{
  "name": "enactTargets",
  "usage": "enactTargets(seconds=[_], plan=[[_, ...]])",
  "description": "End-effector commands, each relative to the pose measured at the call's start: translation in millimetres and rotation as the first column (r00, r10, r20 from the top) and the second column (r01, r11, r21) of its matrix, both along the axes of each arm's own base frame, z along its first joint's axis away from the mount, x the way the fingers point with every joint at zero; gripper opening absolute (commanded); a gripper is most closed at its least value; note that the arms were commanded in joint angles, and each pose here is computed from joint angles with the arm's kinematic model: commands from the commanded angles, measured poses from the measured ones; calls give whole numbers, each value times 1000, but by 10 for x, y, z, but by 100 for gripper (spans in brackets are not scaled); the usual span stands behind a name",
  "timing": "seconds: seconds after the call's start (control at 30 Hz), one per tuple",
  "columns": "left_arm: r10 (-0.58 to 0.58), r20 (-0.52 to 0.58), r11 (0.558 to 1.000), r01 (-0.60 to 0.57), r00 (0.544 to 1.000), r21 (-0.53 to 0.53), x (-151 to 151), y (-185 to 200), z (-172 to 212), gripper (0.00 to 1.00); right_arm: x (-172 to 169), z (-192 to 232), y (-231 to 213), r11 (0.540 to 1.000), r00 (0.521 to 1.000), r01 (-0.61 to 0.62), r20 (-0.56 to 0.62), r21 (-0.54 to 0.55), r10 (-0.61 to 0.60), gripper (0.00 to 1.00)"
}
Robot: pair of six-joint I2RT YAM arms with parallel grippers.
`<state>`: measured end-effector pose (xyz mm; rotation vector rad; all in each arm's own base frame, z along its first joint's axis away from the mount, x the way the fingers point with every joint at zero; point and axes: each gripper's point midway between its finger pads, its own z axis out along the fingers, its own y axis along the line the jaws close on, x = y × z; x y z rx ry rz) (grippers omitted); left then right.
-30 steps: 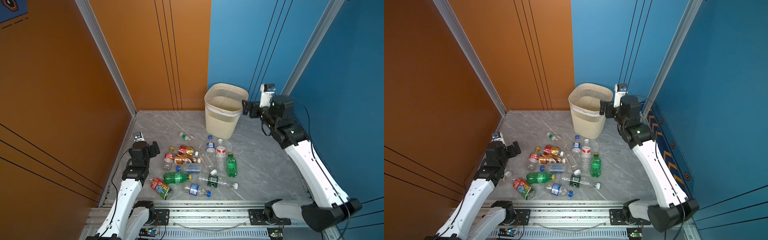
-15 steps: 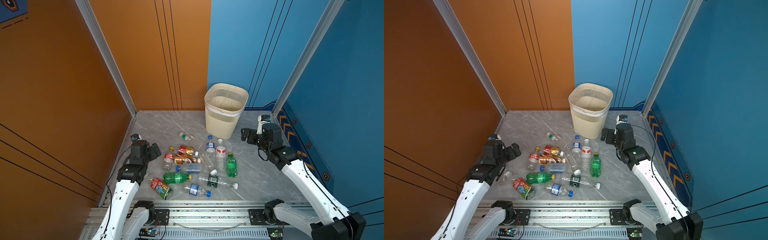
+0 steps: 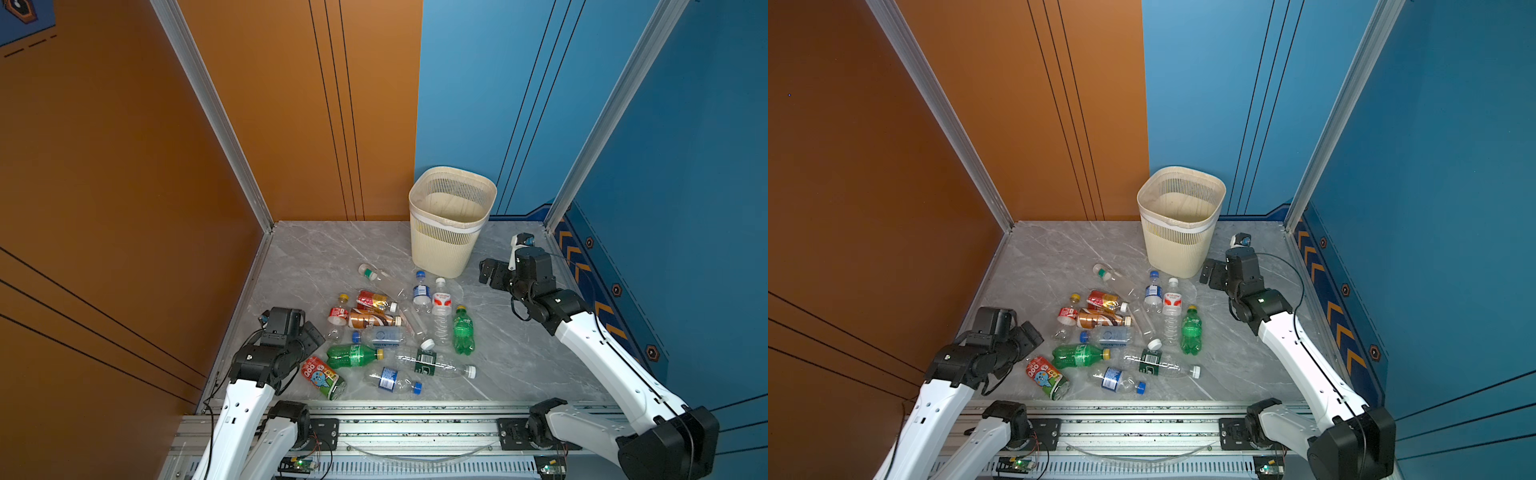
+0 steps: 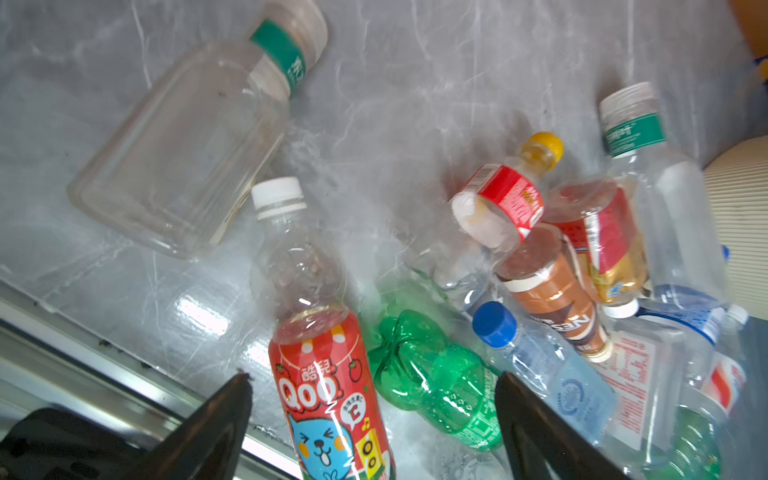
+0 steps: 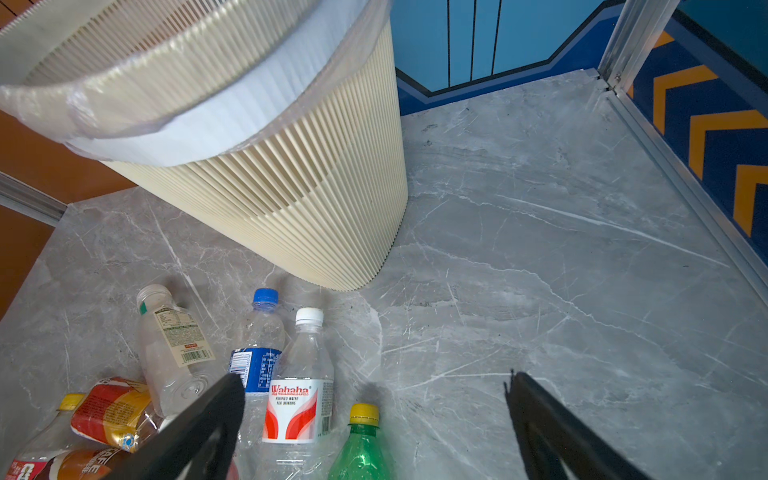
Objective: Put the plastic bottles in the bin
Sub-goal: 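Lower the left gripper onto the red Qoo bottle while the right gripper withdraws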
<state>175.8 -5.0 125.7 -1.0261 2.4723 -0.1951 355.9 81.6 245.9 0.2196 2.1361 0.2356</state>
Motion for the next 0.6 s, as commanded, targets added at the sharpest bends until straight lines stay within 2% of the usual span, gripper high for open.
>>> enactTargets(seconds=[0.0,0.17,0.33,0.57], plan=[[35,-101,999,-39,994,-36,-209,-32,-228,92,18,8,-60,999,999,32,18,3,-32,100],[20,-141,998,-29,990,-60,-232,-98,-340,91,19,-16,-77,999,999,35,13,2,-35,100],[7,-197,999,-14,980,-29,-272,-119,-445,91,23,-15,-96,999,999,41,13,4,-42,100],[24,-228,996,-42,973,-74,-347,-198,-734,88,14,-46,-127,999,999,51,11,6,-51,100]])
